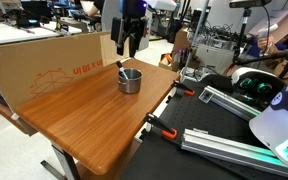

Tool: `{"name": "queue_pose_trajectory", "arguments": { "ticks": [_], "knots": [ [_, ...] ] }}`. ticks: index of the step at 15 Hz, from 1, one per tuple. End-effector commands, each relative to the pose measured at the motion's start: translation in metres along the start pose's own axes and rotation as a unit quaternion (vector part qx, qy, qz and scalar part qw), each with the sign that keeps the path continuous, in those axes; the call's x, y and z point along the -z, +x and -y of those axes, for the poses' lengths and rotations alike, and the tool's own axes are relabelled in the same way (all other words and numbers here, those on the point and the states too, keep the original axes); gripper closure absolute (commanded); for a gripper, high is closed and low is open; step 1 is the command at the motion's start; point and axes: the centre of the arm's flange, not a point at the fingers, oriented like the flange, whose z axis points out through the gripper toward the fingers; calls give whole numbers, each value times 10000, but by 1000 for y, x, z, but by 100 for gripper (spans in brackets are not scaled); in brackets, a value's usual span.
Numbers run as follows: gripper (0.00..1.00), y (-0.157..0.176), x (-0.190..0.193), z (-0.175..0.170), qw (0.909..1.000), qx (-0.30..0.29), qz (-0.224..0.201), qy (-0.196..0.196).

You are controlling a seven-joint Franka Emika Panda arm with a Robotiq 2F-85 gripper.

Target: Pick up the marker from the cup and place it on the table

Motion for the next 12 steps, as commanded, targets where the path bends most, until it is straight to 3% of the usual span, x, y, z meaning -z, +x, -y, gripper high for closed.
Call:
{"name": "queue_pose_trajectory", "arguments": {
  "ticks": [1, 5, 12],
  "knots": [
    [0, 22, -22, 8, 9997, -50, 35, -230],
    [0, 32, -45, 12, 9996, -32, 110, -274],
    [0, 35, -84, 13, 9985, 146, -370, -387]
  ]
}}
